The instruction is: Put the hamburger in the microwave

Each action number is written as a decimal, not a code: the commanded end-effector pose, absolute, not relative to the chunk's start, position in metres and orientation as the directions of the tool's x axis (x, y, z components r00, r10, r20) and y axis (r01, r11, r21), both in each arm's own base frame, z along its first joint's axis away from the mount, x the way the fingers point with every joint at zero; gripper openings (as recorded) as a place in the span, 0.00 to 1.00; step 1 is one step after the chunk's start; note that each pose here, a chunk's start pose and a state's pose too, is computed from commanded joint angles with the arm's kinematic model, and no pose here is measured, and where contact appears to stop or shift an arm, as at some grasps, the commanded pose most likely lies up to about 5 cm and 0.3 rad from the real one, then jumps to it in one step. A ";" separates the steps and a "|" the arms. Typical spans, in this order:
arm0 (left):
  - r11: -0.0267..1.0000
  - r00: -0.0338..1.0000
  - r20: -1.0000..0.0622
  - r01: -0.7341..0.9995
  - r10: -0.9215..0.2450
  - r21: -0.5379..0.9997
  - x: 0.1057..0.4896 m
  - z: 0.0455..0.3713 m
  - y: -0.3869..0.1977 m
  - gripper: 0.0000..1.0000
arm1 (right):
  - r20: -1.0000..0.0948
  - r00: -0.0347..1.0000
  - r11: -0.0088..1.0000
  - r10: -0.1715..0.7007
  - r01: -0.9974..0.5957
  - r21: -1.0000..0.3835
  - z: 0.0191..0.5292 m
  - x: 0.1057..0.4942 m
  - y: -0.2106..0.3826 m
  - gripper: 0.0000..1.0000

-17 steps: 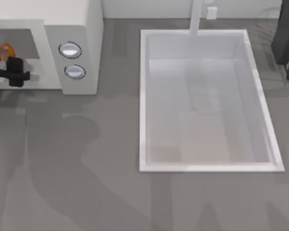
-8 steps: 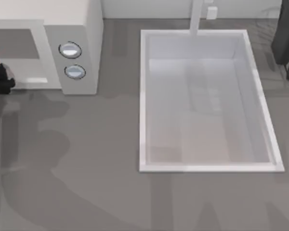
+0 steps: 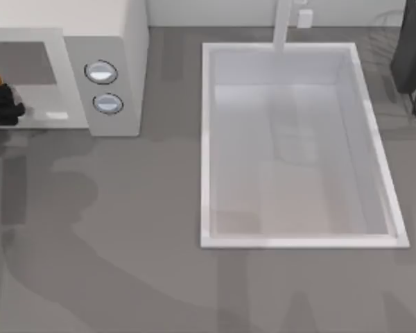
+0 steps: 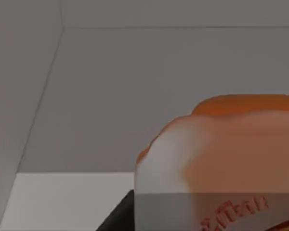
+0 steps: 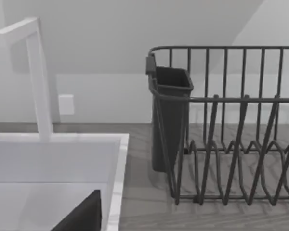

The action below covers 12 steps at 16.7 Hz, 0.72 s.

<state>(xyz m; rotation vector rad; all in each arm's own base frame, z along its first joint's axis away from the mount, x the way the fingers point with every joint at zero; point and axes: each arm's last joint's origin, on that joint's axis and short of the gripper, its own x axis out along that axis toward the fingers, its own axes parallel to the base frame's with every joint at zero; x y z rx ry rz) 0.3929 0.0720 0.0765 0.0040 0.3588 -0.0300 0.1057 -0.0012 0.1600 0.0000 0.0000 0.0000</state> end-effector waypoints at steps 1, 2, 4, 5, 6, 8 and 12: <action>0.999 0.937 -0.348 0.035 -0.034 -0.001 0.405 0.076 0.072 0.00 | 0.000 1.000 1.000 0.000 0.000 0.000 0.160 0.106 -0.001 1.00; 0.999 0.940 -0.340 0.042 -0.039 0.000 0.419 0.076 0.071 0.00 | 0.000 1.000 1.000 0.000 0.000 0.000 0.160 0.106 -0.001 1.00; 0.998 0.949 -0.310 0.056 -0.052 0.005 0.450 0.081 0.068 0.00 | 0.000 1.000 1.000 0.000 0.000 0.000 0.160 0.106 -0.001 1.00; 0.998 0.953 -0.296 0.061 -0.057 0.007 0.465 0.083 0.067 0.00 | 0.000 1.000 1.000 0.000 0.000 0.000 0.160 0.106 -0.001 1.00; 0.998 0.956 -0.286 0.063 -0.058 0.009 0.479 0.085 0.066 0.00 | 0.000 1.000 1.000 0.000 0.000 0.000 0.160 0.106 -0.001 1.00; 0.998 0.958 -0.283 0.058 -0.053 0.008 0.500 0.084 0.065 0.00 | 0.000 1.000 1.000 0.000 0.000 0.000 0.160 0.106 -0.001 1.00; 1.000 0.941 -0.336 0.022 -0.021 0.000 0.517 0.064 0.070 0.00 | 0.000 1.000 1.000 0.000 0.000 0.000 0.160 0.106 -0.001 1.00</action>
